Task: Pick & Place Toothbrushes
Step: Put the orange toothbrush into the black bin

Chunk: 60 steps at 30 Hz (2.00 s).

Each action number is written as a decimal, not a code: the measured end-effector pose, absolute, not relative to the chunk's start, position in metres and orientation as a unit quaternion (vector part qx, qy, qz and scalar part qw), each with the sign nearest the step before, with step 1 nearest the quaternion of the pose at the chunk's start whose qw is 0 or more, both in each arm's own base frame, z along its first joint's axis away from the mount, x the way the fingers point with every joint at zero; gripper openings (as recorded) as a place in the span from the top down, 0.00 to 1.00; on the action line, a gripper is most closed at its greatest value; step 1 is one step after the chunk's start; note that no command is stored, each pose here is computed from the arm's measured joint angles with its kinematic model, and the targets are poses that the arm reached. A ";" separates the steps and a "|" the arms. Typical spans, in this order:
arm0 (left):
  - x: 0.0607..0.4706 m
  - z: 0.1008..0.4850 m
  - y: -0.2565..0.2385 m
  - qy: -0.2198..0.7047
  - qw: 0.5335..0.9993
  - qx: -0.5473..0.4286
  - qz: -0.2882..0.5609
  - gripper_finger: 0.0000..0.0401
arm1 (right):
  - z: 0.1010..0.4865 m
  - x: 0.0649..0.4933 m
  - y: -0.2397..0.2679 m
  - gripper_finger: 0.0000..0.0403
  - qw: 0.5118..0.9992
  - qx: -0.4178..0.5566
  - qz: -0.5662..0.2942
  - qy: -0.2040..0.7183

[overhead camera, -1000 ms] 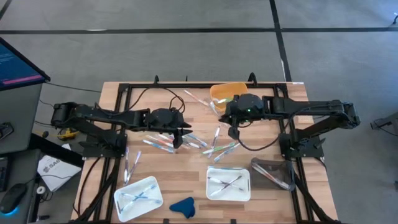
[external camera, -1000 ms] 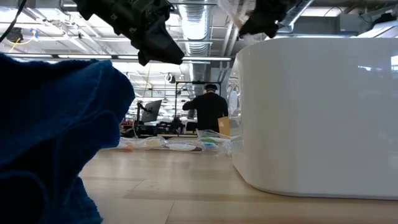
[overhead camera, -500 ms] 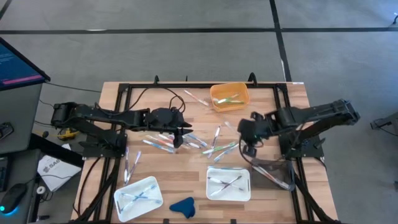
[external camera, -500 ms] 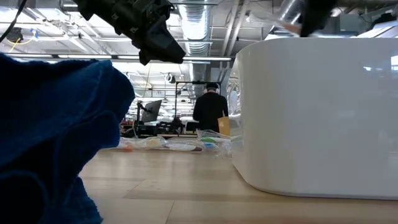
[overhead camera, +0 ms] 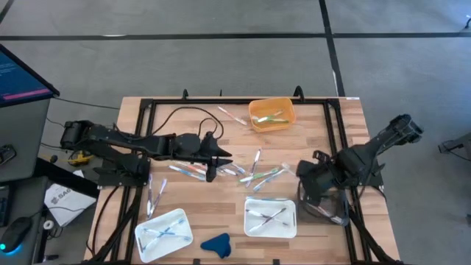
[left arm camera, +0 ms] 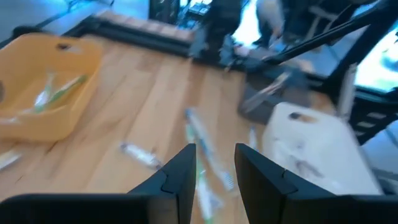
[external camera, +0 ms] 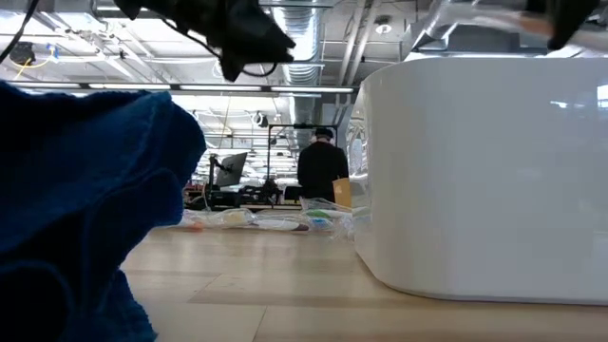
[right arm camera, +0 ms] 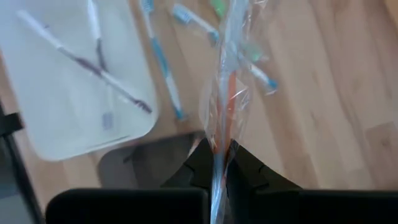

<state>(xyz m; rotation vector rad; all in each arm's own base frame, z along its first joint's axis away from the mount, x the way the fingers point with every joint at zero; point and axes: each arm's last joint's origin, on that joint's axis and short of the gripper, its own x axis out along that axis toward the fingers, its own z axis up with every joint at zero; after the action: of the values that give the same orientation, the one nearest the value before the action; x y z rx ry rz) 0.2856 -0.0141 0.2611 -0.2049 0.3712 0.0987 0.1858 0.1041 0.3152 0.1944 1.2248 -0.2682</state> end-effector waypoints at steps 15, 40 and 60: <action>0.284 0.278 -0.062 0.102 0.990 -0.087 -0.046 0.74 | 0.314 0.150 0.144 0.97 0.802 0.107 -0.114 0.576; 0.285 0.280 -0.063 0.091 0.992 -0.078 -0.049 0.74 | 0.258 0.101 0.180 0.97 0.781 -0.056 0.036 0.621; 0.285 0.281 -0.063 0.090 0.992 -0.079 -0.050 0.74 | 0.226 0.095 0.176 0.95 0.746 -0.189 0.136 0.624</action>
<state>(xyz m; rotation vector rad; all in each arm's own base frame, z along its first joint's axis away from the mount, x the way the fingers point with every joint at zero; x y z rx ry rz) 0.2845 -0.0634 0.2806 -0.1577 0.1797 -0.0995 0.0952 0.1758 0.2262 -0.4129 1.3656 0.2972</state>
